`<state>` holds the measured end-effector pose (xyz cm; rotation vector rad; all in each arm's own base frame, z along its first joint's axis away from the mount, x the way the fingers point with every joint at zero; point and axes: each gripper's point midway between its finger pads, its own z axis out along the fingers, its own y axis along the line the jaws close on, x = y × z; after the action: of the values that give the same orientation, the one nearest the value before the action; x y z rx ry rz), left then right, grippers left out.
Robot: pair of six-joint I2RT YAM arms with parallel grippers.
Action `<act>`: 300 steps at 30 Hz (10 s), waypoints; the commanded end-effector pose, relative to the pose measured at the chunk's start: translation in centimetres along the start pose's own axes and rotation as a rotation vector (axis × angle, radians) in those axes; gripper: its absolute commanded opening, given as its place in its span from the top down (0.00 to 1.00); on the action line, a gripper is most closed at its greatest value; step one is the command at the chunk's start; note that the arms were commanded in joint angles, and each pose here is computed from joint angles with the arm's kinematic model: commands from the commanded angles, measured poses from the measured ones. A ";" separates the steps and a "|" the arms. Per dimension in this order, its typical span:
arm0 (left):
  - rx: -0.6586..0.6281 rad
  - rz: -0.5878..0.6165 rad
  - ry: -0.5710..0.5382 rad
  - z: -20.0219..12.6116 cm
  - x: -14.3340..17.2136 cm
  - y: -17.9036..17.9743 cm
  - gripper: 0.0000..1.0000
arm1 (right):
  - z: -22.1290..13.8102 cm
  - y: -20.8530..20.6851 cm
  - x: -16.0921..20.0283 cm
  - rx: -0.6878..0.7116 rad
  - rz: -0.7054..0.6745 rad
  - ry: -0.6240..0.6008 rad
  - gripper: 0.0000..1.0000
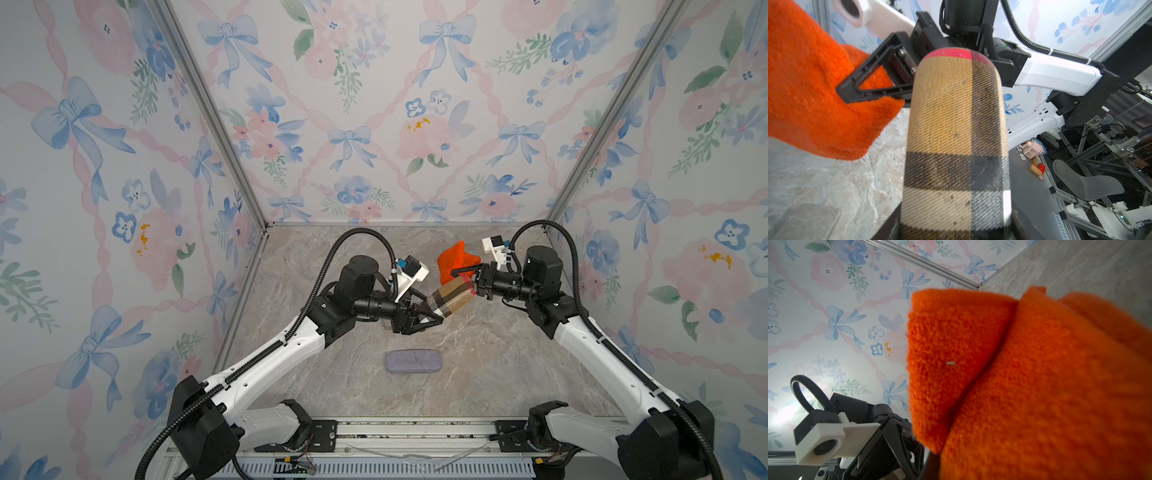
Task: Wipe the eyeglass case
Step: Wipe the dirt from the eyeglass case, then place the eyeglass case at the center of the board, then pick up the eyeglass case from the center of the board, then wipe the dirt from the eyeglass case.
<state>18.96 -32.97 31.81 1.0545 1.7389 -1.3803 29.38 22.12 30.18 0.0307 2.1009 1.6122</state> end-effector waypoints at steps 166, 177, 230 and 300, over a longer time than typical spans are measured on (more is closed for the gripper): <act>-0.289 0.488 0.561 11.7 8.4 14.7 0.09 | -15.5 -8.1 -1.9 0.861 -0.231 -0.221 1.00; -0.427 0.356 0.683 2.0 15.0 12.3 0.07 | -8.5 -7.2 -3.0 0.766 -0.341 -0.149 1.00; -0.469 0.121 1.031 0.0 28.7 13.7 0.24 | -4.3 -10.9 -1.4 0.649 -0.362 -0.027 1.00; -0.506 0.574 0.303 5.2 9.5 4.8 0.66 | -2.8 -6.6 12.0 0.413 -0.136 0.358 1.00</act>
<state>19.53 -32.67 14.30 1.4350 1.8807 -0.2794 18.47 22.09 20.33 -0.2673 2.5992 1.2298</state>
